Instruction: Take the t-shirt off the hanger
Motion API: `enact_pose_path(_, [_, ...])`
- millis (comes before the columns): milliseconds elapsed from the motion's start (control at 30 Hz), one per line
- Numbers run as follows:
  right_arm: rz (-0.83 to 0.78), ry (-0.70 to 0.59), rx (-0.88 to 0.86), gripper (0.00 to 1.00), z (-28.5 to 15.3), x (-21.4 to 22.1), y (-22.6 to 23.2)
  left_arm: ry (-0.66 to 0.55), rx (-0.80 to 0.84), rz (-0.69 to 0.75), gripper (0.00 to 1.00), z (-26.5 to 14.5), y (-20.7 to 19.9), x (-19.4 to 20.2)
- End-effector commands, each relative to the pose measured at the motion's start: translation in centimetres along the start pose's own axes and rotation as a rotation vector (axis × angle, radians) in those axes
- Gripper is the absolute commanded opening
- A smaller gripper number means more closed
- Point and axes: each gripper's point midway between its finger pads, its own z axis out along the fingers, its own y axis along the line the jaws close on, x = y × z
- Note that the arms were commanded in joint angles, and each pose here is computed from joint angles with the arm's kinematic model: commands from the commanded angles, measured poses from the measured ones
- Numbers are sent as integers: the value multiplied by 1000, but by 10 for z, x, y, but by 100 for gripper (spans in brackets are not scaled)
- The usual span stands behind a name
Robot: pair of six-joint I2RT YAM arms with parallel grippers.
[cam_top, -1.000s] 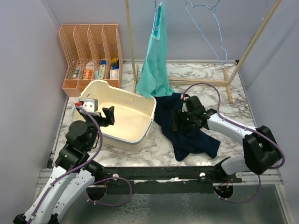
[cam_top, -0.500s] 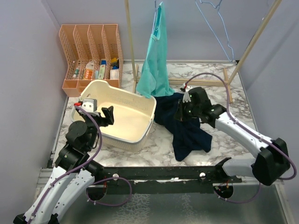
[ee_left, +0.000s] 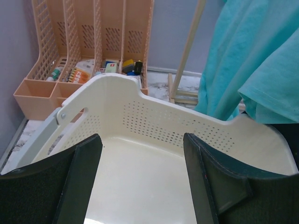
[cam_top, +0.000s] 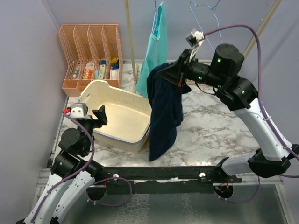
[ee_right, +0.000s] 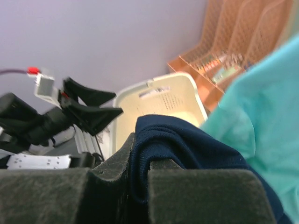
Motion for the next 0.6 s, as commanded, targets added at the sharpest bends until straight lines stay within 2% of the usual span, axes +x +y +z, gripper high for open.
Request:
enact_pose_path(0, [-83, -138, -202, 1, 7, -70, 45, -43, -79, -27, 73, -6, 17, -6])
enact_pose_path(100, [-107, -226, -238, 1, 8, -115, 58, -43, -71, -25, 73, -6, 15, -5])
enact_pose_path(267, [-143, -352, -284, 1, 15, -156, 68, -29, -21, -11, 73, -3, 6, -3])
enact_pose_path(433, [-188, -581, -278, 1, 1, -211, 76, -27, -26, -11, 73, -3, 6, -3])
enact_pose_path(567, [-202, -707, -307, 1, -15, -236, 87, -31, -36, -12, 73, -3, 8, -4])
